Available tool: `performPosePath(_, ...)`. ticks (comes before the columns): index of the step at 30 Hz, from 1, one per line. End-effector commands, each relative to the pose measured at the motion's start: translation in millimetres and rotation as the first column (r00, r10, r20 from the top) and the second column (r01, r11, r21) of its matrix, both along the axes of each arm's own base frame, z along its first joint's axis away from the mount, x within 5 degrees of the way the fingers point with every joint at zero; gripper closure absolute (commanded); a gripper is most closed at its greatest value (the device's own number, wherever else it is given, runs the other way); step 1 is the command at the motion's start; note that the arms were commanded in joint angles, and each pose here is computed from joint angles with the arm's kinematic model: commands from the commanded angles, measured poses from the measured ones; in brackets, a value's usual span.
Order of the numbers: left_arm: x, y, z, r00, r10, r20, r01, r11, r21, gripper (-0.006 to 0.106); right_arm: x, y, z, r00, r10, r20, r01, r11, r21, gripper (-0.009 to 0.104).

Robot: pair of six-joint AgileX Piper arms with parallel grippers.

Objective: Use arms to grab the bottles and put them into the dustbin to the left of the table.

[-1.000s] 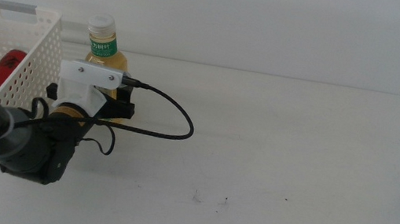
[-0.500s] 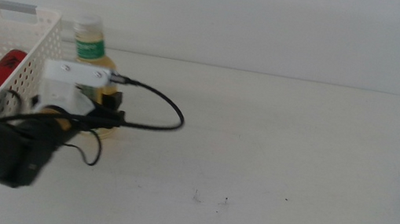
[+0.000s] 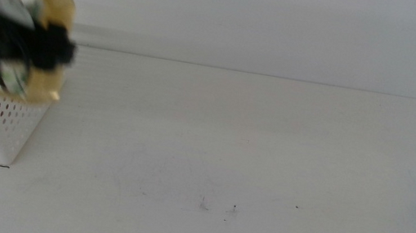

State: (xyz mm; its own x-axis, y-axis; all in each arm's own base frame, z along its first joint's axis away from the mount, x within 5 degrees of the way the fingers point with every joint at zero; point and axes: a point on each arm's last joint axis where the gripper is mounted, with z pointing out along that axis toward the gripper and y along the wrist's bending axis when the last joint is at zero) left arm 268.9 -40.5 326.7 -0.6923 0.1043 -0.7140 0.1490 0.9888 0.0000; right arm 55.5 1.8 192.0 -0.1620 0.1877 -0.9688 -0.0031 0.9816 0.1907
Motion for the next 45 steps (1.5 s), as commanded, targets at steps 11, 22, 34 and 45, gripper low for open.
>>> performPosePath(11,57,98,64,0.99,0.028,-0.138,-0.019,0.997,0.071,0.084,0,-1,0,1.0,-0.008,0.01,0.008,1.0,-0.006,0.009)
performPosePath(22,115,140,-29,0.929,0.002,-0.371,-0.012,1.0,-0.024,0.084,0,-1,0,1.0,-0.008,0.01,0.008,1.0,-0.006,0.009)
performPosePath(34,134,148,-73,0.904,-0.015,-0.427,0.008,1.0,-0.018,0.014,0,-1,0,1.0,-0.008,0.01,0.008,1.0,-0.006,0.009)
performPosePath(45,83,85,29,0.993,-0.069,-0.099,0.071,0.997,0.014,0.007,0,-1,0,1.0,-0.008,0.01,0.008,1.0,-0.006,0.009)
